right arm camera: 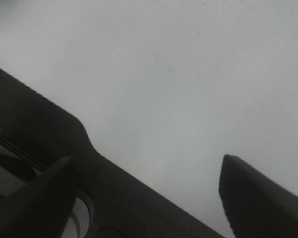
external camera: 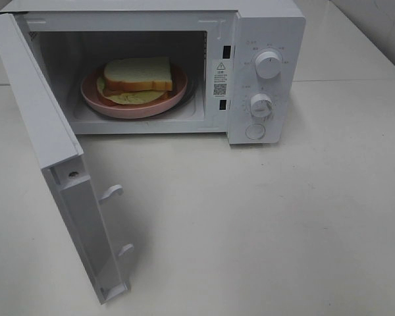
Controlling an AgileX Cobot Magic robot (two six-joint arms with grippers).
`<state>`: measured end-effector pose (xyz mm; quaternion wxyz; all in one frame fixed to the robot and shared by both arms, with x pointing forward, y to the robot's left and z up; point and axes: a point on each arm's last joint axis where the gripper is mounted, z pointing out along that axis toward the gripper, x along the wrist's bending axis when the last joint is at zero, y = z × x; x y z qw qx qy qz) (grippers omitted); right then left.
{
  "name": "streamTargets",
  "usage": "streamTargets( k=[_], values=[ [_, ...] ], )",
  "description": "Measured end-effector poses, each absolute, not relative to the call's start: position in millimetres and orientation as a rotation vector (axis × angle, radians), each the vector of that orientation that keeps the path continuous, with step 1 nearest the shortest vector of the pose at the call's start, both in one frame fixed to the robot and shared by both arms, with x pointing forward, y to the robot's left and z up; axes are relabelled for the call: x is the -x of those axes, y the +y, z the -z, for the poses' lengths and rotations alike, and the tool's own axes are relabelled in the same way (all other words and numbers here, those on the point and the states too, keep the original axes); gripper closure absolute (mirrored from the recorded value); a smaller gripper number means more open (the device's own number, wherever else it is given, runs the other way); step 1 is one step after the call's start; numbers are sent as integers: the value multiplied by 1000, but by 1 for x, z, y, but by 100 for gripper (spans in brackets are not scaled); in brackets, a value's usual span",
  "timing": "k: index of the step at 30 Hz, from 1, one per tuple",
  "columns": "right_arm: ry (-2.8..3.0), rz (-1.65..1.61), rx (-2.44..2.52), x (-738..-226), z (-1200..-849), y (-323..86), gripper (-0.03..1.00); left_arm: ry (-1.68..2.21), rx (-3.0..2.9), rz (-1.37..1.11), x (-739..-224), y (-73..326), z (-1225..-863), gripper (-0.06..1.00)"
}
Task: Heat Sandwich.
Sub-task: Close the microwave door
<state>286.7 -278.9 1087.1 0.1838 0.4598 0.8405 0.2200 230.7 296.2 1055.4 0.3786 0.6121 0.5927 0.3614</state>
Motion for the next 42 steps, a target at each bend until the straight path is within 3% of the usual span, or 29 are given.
streamTargets(
  k=[21,30,42],
  values=[
    [1885,-916,-1420,-239,-1097,-312,21,1515,-1564,-924,-231,296,-1055,-5],
    [1707,-851,-1544,-242,-1050,-310,21,1515,-1564,-924,-231,296,-1055,-5],
    [1550,-862,-1574,-232,-1048,-310,21,1515,-1564,-924,-231,296,-1055,-5]
  ],
)
